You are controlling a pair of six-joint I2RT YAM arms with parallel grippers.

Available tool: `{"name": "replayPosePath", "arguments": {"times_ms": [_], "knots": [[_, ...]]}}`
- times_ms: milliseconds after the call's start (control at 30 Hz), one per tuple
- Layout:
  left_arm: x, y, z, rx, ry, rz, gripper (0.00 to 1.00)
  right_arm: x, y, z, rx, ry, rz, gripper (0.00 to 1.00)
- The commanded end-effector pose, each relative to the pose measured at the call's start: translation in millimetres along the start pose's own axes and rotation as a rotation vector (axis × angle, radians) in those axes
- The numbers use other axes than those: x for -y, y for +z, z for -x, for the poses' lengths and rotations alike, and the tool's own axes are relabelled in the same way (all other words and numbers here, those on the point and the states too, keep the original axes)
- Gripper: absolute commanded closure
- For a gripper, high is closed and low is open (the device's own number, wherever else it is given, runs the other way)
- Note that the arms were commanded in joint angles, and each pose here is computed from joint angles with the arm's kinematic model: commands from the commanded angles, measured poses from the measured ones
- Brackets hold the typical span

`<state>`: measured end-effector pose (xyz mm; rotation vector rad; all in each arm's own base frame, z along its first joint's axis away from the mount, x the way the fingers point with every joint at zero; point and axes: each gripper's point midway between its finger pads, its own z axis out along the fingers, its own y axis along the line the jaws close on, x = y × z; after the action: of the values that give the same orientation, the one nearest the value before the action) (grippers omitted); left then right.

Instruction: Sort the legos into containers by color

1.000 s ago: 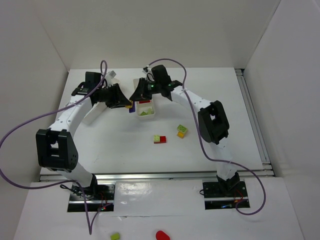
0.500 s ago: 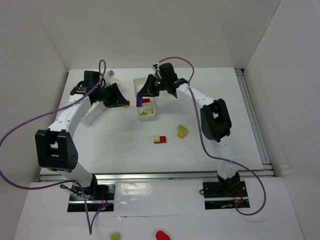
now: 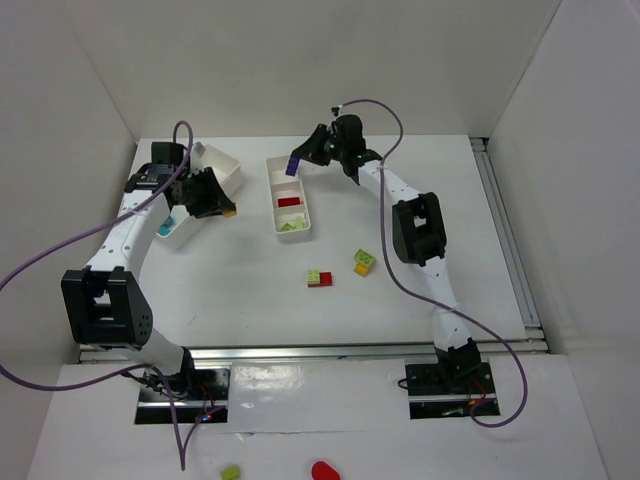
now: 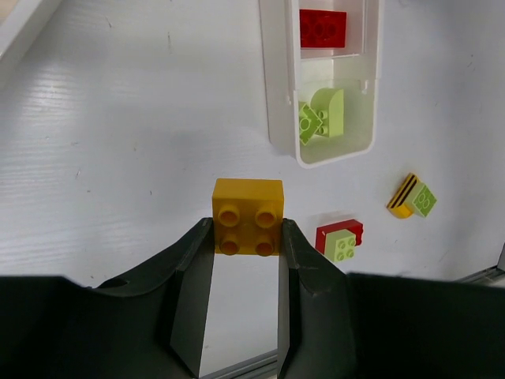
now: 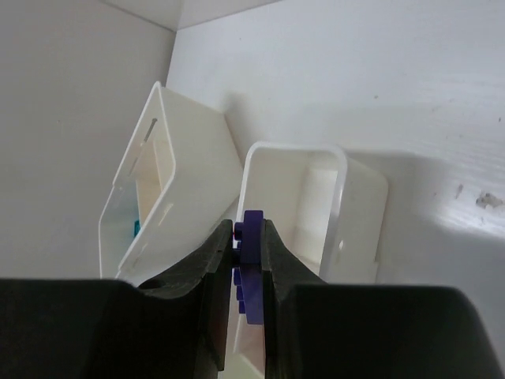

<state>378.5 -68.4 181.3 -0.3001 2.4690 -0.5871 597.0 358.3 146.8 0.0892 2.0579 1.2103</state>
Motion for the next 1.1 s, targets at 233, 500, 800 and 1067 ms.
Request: {"name": "replayPosePath", "arguments": {"times_ms": [233, 500, 800, 1067], "knots": [[6, -12, 21, 0.07, -0.025, 0.01, 1.0, -33, 28, 44, 0.24, -0.107, 0.159, 0.92], [-16, -18, 59, 0.164, -0.1, 0.14, 1.0, -47, 33, 37, 0.244, -0.164, 0.205, 0.37], [-80, -5, 104, 0.203, -0.276, 0.441, 1.0, -97, -13, 65, 0.259, -0.256, 0.253, 0.34], [-123, 35, 145, 0.232, -0.293, 0.609, 1.0, -73, -80, 68, 0.211, -0.259, 0.135, 0.31]]}}
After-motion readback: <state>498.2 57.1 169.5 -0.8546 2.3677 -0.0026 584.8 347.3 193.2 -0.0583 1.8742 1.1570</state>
